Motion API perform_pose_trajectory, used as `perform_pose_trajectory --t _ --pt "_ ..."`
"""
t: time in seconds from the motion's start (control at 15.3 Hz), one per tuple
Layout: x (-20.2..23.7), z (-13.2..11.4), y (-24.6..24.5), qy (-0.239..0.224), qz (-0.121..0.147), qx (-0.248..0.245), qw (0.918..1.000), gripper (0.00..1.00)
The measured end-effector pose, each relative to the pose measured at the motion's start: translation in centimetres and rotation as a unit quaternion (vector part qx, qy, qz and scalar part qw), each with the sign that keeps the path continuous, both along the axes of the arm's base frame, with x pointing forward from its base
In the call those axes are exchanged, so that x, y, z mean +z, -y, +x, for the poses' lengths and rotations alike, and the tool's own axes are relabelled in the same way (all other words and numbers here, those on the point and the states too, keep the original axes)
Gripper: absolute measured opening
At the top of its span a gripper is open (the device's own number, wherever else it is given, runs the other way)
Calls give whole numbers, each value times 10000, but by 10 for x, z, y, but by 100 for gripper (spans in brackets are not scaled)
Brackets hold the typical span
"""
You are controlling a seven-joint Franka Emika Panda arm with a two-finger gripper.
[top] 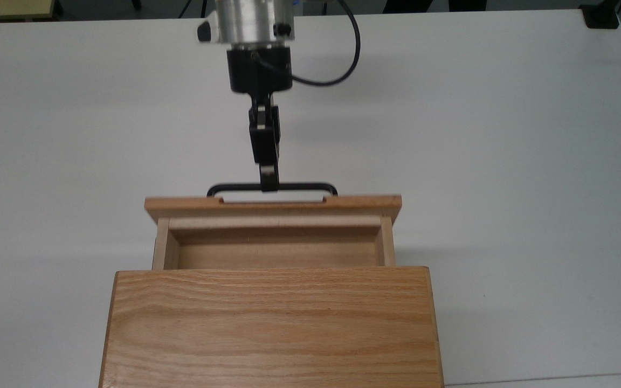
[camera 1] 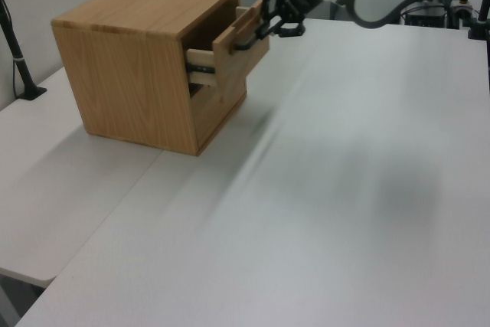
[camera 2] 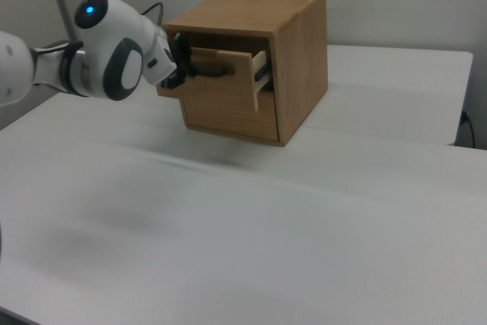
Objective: Open the drawer by sliding it
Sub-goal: 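Pull the handle outward, sliding the upper drawer out of the cabinet, then open the gripper, release the handle and lift away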
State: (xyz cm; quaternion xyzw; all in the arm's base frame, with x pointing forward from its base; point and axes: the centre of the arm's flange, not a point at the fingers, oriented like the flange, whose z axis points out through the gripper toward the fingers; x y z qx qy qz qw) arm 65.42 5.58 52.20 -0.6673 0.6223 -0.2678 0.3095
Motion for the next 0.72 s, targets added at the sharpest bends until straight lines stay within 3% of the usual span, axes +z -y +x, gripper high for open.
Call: perform_pose_trajectory --t 0.33,0.72 --pt "4 -55 1 -148 -22 -62 9999 16" --pt "4 -67 1 -175 -18 -89 9998 17"
